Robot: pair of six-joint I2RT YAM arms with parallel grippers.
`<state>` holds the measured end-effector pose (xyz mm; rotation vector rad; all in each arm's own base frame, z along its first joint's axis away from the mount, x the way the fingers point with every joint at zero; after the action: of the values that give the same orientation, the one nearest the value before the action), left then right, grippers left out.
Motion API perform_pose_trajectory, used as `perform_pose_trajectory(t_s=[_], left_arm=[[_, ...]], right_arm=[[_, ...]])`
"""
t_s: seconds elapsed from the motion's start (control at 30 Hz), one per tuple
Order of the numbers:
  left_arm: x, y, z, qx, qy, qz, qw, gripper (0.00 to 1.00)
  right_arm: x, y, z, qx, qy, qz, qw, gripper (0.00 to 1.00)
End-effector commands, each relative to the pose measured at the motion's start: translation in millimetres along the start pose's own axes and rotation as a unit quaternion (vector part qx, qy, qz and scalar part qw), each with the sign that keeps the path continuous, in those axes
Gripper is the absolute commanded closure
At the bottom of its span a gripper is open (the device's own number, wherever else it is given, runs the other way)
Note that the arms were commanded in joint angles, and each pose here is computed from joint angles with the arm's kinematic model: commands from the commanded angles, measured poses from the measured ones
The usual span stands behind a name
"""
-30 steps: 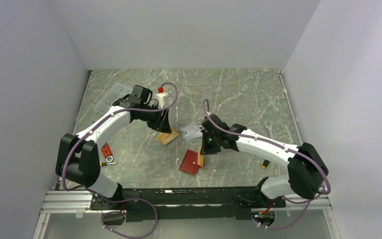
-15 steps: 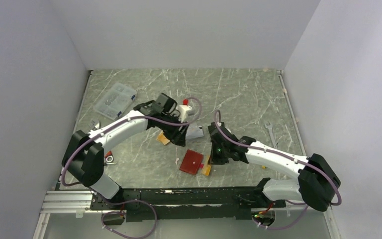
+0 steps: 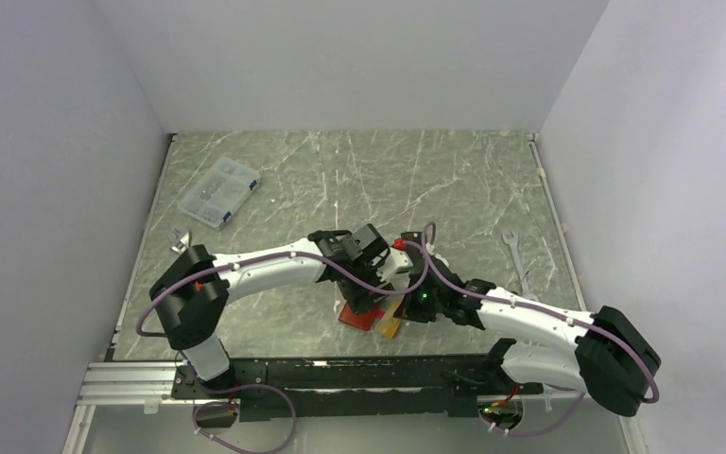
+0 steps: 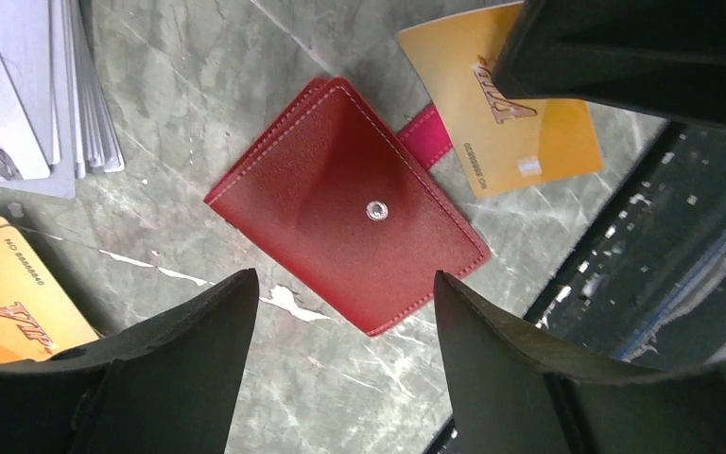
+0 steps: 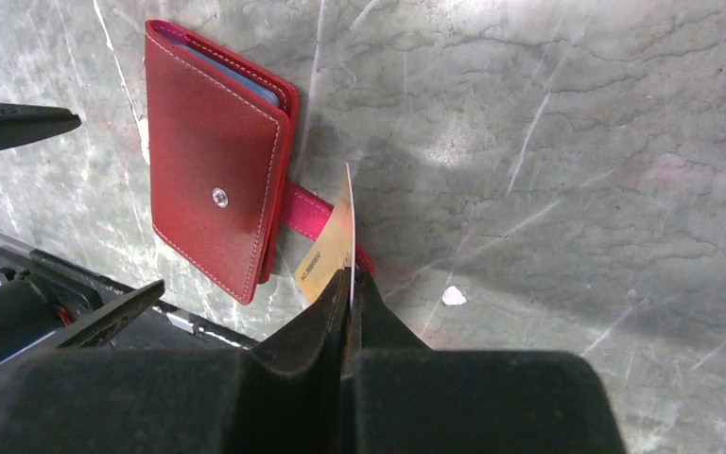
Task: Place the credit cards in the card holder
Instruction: Move the card holder to the center of the board.
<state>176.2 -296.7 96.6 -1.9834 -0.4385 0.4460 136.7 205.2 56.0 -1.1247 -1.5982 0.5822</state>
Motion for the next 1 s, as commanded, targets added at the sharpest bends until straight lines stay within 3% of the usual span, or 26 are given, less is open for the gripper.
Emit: perform_pose_trajectory(t_s=[0.0, 0.57, 0.97], left_arm=[[5, 6, -15, -0.018, 0.022, -0.057, 0.998, 0.27], [-24, 45, -18, 0.022, 0.031, -0.032, 0.999, 0.25], [-12, 50, -14, 0.036, 0.084, -0.106, 0.990, 0.28]], right_arm=[[-22, 7, 4, -0.028, 0.021, 0.027, 0.999, 1.00], [-50, 13, 21, -0.064, 0.064, 0.004, 0.996, 1.00], [-66, 22, 30, -0.059, 0.070, 0.023, 0.995, 1.00]])
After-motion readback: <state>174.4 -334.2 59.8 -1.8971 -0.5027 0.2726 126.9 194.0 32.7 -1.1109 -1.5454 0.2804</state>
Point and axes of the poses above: each gripper's point midway between its finger pads, its own y axis out along the fingers, its own x axis along the line the jaws close on, z = x × y, the point moved 3 cm from there along -y, back along the fingers, and after that the axes turned 5 degrees about -y, right-handed, at the moved point
